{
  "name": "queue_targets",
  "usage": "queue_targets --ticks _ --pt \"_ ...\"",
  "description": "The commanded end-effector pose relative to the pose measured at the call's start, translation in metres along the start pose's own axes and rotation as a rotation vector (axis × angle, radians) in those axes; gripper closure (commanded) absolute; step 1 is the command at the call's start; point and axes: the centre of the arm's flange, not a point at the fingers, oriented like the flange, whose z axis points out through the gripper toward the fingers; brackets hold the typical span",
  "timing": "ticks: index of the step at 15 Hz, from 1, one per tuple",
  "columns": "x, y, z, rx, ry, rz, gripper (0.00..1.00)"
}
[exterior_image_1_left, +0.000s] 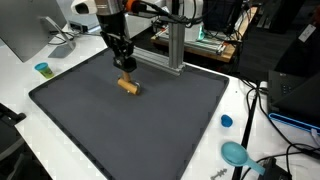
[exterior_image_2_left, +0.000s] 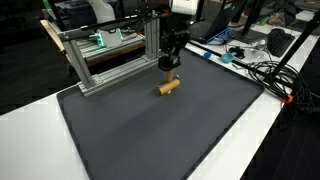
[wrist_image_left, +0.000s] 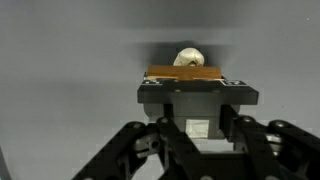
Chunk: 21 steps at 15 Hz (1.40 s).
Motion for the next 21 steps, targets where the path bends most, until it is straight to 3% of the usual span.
queue_targets --ticks 1,9,15,21 --pt "0.008 0.001 0.013 -0.011 -0.032 0.005 0.78" --pt "0.021 -0.004 0.005 0.04 0.086 0.016 0.78" --pt "-0.021 0.007 -0.049 0.039 0.166 0.007 0.78" --pt "-0.039 0.011 -0.065 0.004 0.103 0.012 0.78"
